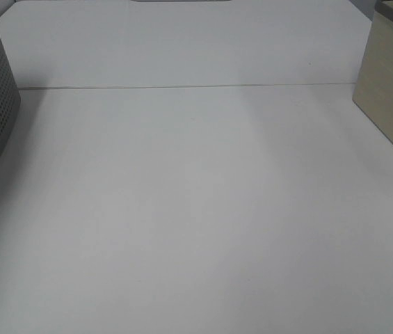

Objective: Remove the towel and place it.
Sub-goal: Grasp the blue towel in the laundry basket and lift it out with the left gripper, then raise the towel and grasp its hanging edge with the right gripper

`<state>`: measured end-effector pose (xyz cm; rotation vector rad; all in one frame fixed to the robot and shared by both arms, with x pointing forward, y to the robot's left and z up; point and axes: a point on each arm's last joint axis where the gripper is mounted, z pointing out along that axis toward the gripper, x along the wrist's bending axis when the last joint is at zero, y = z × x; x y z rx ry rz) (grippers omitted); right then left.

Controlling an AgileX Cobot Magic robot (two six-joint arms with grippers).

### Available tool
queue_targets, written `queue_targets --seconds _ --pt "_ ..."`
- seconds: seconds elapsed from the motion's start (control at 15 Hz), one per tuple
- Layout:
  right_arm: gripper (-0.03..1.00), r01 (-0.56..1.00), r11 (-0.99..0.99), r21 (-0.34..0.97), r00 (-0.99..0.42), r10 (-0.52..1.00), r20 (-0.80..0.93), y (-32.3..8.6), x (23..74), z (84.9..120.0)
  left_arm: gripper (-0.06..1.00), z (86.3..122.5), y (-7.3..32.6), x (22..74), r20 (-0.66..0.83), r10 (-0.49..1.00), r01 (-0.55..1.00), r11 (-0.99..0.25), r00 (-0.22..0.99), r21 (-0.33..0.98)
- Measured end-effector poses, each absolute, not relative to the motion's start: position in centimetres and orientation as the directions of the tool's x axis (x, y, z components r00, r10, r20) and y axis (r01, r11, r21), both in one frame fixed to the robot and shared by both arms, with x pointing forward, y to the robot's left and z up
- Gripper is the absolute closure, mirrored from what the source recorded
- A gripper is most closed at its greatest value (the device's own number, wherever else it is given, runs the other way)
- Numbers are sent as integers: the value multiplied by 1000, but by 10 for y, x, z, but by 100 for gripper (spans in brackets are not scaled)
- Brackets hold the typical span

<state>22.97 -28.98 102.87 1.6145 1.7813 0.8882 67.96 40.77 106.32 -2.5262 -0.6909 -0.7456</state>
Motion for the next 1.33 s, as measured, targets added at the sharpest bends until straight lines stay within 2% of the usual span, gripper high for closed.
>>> queue_targets --seconds 0.27,0.47,0.73,0.8,1.13,1.33 --pt "7 615 50 787 -108 994 21 -290 230 1029 94 1125 402 648 668 356 602 -780 653 -173" --pt "7 615 50 787 -108 994 21 -290 230 1029 94 1169 391 620 719 401 621 -782 567 -52" --pt "7 615 50 787 -108 994 21 -290 230 1029 94 1207 382 594 775 414 598 -799 477 59" --pt "7 615 50 787 -108 994 21 -290 230 1029 94 1230 378 580 825 393 575 -812 407 103" --pt "7 615 54 787 -106 994 14 -290 230 1029 94 1276 368 548 913 333 496 -849 234 183" --pt "7 614 52 788 -112 993 22 -289 230 1029 94 1306 331 538 960 265 308 -924 89 226"
